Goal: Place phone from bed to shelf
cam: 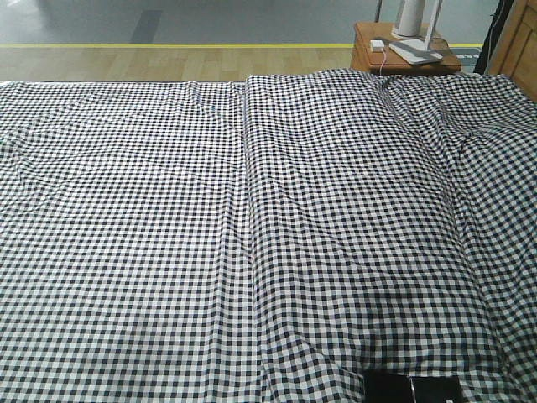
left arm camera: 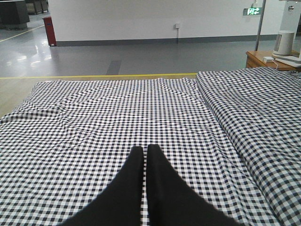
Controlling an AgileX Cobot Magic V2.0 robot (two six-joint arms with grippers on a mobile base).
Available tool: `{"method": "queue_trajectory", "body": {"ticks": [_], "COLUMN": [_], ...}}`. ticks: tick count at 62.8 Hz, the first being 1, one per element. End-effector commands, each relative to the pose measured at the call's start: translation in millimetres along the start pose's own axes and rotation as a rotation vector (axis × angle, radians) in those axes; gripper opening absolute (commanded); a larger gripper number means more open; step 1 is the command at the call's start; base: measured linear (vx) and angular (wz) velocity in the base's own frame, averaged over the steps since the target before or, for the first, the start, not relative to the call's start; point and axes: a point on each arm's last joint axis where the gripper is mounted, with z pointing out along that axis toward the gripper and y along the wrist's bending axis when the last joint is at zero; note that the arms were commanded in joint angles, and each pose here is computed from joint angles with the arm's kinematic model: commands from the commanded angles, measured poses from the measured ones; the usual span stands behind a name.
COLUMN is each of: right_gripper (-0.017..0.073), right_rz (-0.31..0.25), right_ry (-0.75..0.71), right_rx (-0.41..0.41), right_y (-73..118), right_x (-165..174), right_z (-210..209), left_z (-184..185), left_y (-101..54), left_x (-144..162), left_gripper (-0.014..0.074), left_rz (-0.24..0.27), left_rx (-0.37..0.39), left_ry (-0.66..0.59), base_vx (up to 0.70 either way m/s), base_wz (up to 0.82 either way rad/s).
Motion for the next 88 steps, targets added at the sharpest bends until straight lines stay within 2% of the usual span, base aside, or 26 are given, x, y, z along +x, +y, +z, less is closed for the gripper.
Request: {"method": "queue_trajectory", "body": {"ticks": [1, 72, 88], "right_gripper": [-0.0005, -0.0005, -0.0005], "right_rz": [-0.018, -0.018, -0.018], "right_ry": [-0.074, -0.076, -0.115], "right_rx": [0.008, 0.008, 0.010], "right_y": [-0.5, -0.5, -0.7], "right_x": [-4.0, -4.1, -8.2], "right_z": [-0.6, -0.6, -1.1], "left_z": [-0.2, -0.2, -0.2], "left_y": [0.1, 0.1, 0.1], "left_x": [-4.5, -4.5, -4.5], "left_gripper": [0.0001, 0.0001, 0.0001], "left_rz": [-0.009, -0.009, -0.009], "left_rx": [0.000, 0.000, 0.000], "left_ry": [-0.072, -0.072, -0.072], "base_vx": [0.00, 0.00, 0.00], "base_wz": [0.00, 0.00, 0.00]}}
